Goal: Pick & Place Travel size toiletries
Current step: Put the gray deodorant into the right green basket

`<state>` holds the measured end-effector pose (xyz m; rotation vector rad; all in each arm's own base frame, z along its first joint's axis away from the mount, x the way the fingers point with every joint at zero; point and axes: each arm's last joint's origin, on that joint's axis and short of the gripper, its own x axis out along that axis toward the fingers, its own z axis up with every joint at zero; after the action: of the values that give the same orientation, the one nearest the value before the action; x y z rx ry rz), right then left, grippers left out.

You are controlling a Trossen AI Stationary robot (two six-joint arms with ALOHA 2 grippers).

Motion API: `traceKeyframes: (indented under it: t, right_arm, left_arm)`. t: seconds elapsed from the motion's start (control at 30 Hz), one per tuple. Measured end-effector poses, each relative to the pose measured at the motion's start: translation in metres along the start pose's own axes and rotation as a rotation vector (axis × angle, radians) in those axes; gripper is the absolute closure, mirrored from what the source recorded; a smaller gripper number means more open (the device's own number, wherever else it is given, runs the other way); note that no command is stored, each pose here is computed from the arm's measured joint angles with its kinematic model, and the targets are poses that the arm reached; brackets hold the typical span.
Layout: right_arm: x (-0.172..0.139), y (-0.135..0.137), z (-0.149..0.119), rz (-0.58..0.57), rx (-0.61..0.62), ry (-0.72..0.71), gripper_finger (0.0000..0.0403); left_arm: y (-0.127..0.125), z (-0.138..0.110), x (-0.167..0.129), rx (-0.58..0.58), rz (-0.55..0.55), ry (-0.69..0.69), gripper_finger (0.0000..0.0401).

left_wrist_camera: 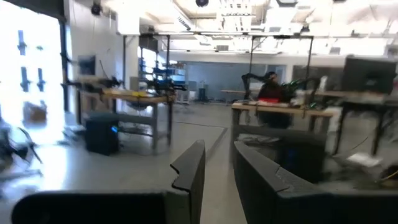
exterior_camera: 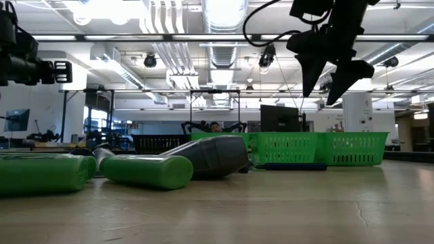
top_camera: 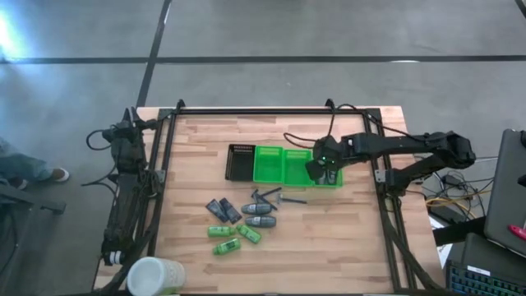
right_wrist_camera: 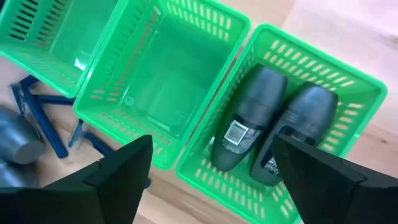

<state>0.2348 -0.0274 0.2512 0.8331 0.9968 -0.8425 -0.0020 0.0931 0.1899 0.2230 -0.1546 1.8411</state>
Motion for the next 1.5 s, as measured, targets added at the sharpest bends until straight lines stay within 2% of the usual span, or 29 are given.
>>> traceKeyframes:
  t: [0.1,0.27,0.5,0.57,0.6,0.77,0.93,1.0,1.13,1.17,1.23,1.37,1.5]
  right_arm:
    - [0.000,0.001,-0.002,-0.004,0.014,-0.009,0.0094]
    - [0.001,0.002,-0.002,-0.009,0.021,-0.010,0.0116]
    - [0.000,0.001,-0.002,-0.016,0.021,-0.028,0.0139]
    - [0.001,0.002,-0.002,-0.019,0.011,-0.026,0.0143]
    - [0.001,0.002,-0.002,-0.020,0.007,-0.025,0.0144]
    - [0.002,0.002,-0.002,-0.021,0.002,-0.025,0.0137]
    - [0.002,0.002,-0.002,-0.021,0.010,-0.024,0.0119]
    - [0.002,0.002,-0.002,-0.022,0.012,-0.024,0.0112]
    - [0.002,0.002,-0.002,-0.020,0.013,-0.024,0.0101]
    - [0.002,0.002,-0.002,-0.020,0.014,-0.025,0.0099]
    - [0.002,0.002,-0.002,-0.020,0.014,-0.025,0.0095]
    - [0.002,0.003,-0.001,-0.012,0.015,-0.026,0.0087]
    - [0.002,0.004,-0.001,0.002,0.013,-0.031,0.0079]
  left_arm:
    - [0.002,0.000,0.000,0.163,0.079,0.012,0.0314]
    - [0.005,0.000,0.000,0.326,0.152,0.041,0.0314]
    - [0.005,-0.001,0.000,0.344,0.151,0.047,0.0314]
    - [0.004,-0.001,0.000,0.314,0.145,0.043,0.0314]
    - [0.003,-0.001,0.000,0.234,0.119,0.033,0.0314]
    - [-0.004,0.001,0.000,-0.380,-0.121,0.017,0.0314]
    - [-0.011,0.004,-0.002,-0.983,-0.368,0.153,0.0314]
    - [-0.013,0.002,-0.002,-1.127,-0.428,0.233,0.0314]
    - [-0.017,0.000,-0.003,-1.281,-0.505,0.348,0.0314]
    - [-0.017,0.002,-0.003,-1.295,-0.516,0.351,0.0314]
    - [-0.017,0.016,-0.001,-1.240,-0.570,0.299,0.0314]
    - [-0.017,0.059,0.007,-1.033,-0.654,0.214,0.0314]
    - [-0.029,0.096,0.026,-0.780,-0.814,0.306,0.0314]
